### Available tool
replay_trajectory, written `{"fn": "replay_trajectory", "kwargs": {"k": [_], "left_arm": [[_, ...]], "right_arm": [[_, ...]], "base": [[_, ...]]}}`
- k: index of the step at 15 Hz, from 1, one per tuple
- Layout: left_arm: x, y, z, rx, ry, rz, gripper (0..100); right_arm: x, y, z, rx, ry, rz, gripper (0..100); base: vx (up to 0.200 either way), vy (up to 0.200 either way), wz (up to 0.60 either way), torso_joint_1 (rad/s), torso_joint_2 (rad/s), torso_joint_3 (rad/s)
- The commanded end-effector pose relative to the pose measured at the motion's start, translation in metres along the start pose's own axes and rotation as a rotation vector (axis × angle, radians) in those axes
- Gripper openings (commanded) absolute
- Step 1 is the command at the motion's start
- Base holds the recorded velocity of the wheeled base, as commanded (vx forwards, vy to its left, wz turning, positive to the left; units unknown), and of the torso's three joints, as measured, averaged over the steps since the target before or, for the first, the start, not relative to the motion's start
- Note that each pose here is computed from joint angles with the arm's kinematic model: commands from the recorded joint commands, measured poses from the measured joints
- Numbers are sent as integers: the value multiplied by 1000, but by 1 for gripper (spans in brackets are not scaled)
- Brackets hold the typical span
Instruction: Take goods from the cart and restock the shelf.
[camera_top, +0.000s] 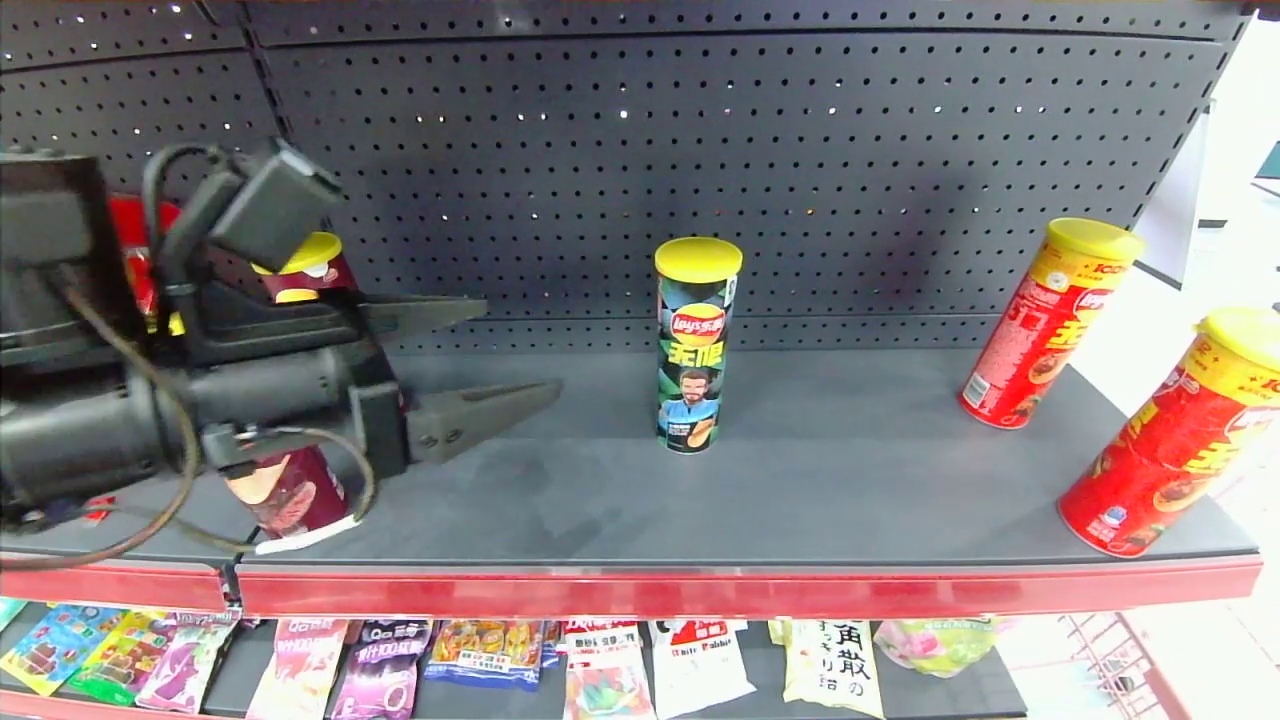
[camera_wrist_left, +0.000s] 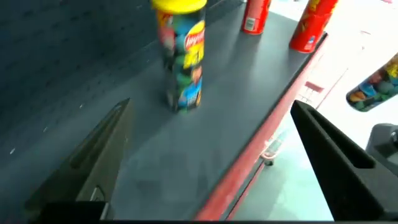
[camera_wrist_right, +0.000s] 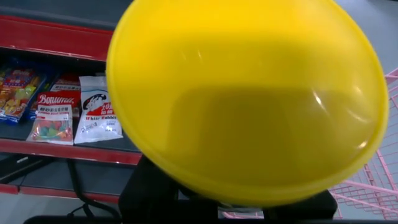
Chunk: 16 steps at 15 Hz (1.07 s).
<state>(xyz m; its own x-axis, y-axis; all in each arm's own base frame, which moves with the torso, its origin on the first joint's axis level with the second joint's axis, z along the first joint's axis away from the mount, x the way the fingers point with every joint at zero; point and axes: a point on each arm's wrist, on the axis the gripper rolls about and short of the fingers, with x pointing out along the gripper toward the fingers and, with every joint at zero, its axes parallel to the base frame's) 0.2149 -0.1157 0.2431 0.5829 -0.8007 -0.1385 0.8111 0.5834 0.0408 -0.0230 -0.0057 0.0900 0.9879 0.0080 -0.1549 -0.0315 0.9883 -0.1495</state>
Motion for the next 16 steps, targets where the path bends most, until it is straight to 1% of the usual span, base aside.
{"fn": "replay_trajectory", "kwargs": {"k": [1,2,4,5,6,7,8,10,12,14,15,16], "left_arm": [[72,19,-22,4,61,-56,100],[84,21,-26,18,70,-68,100],[101,29,-32,37,79,-75,100],[108,32,-36,40,87,-75,100],[116,35,-39,58,84,-77,100],[124,38,-43,64,78,-86,100],[132,43,-44,76,51,-102,100],[140,49,-43,89,22,-107,100],[144,51,-41,93,6,-152,100],[146,51,-41,94,1,-162,100],[148,53,-40,99,-10,-173,100],[155,58,-37,107,-26,-178,100]], "right_arm": [[0,0,0,-1,1,1,0],[0,0,0,-1,1,0,0],[0,0,0,-1,2,-2,0],[0,0,0,-1,2,-6,0],[0,0,0,-1,3,-12,0],[0,0,0,1,3,-14,0],[0,0,0,1,3,-14,0],[0,0,0,1,4,-18,0],[0,-1,0,3,5,-26,0],[0,-1,0,3,5,-26,0],[0,-1,0,3,5,-26,0],[0,-1,0,4,5,-26,0]], "base": [[0,0,0,0,0,0],[0,0,0,0,0,0],[0,0,0,0,0,0],[0,0,0,0,0,0],[0,0,0,0,0,0],[0,0,0,0,0,0],[0,0,0,0,0,0],[0,0,0,0,0,0],[0,0,0,0,0,0],[0,0,0,0,0,0],[0,0,0,0,0,0],[0,0,0,0,0,0]]}}
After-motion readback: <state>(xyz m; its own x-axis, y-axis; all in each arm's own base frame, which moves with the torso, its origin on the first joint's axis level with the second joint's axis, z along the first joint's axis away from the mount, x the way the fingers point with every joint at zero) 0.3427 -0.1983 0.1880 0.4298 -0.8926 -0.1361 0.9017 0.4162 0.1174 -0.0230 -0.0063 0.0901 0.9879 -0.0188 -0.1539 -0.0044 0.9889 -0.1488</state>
